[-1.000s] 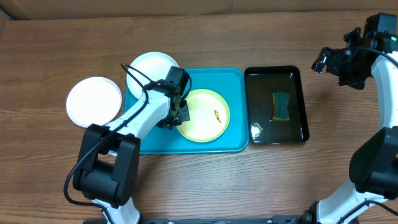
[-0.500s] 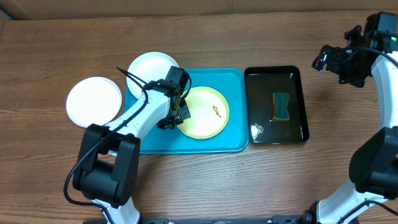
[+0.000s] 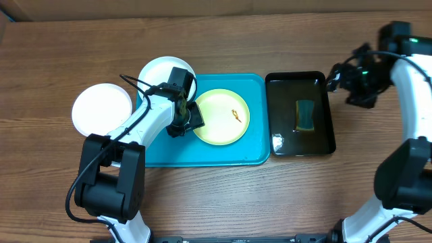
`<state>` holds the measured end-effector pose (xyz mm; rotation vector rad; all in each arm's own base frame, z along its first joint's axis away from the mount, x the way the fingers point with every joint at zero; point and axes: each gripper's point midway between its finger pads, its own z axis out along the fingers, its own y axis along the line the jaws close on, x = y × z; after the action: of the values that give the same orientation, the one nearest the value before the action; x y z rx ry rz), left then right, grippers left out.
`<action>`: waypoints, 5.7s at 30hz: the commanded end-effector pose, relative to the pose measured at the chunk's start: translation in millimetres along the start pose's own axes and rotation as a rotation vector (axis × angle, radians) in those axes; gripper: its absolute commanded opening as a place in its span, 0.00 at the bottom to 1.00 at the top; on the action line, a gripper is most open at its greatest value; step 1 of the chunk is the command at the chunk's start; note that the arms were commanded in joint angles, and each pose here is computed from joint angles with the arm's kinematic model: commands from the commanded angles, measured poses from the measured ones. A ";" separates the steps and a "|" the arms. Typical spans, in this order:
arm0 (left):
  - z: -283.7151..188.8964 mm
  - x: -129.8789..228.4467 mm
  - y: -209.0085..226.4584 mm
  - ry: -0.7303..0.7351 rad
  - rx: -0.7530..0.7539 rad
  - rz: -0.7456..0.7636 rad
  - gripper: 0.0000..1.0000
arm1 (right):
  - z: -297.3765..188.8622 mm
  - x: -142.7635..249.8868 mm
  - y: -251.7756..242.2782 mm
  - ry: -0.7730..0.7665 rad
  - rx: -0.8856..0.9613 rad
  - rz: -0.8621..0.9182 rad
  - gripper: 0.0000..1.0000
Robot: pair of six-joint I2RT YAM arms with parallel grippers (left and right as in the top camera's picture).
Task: Clean dirty plates on tray and stack at the side
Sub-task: 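Move the right gripper to the black tray and grasp the sponge, then dip and rub the sponge in the water with the right gripper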
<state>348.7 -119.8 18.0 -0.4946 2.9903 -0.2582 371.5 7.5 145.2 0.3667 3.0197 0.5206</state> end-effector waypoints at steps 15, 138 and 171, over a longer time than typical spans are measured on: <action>-5.3 7.3 1.0 0.031 -0.004 0.055 1.00 | 81.0 31.8 -1.2 0.017 0.338 -0.193 0.80; 4.4 -0.3 -3.3 -0.042 -0.068 0.104 0.28 | 135.2 52.3 9.5 0.039 0.116 -0.175 0.64; 23.2 2.5 -0.3 -0.013 -0.091 0.106 0.04 | 107.8 49.8 9.9 0.071 0.180 -0.169 0.04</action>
<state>357.5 -127.7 8.7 -0.3561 2.9719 -0.1603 314.4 65.8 23.5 0.1200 3.2132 0.2883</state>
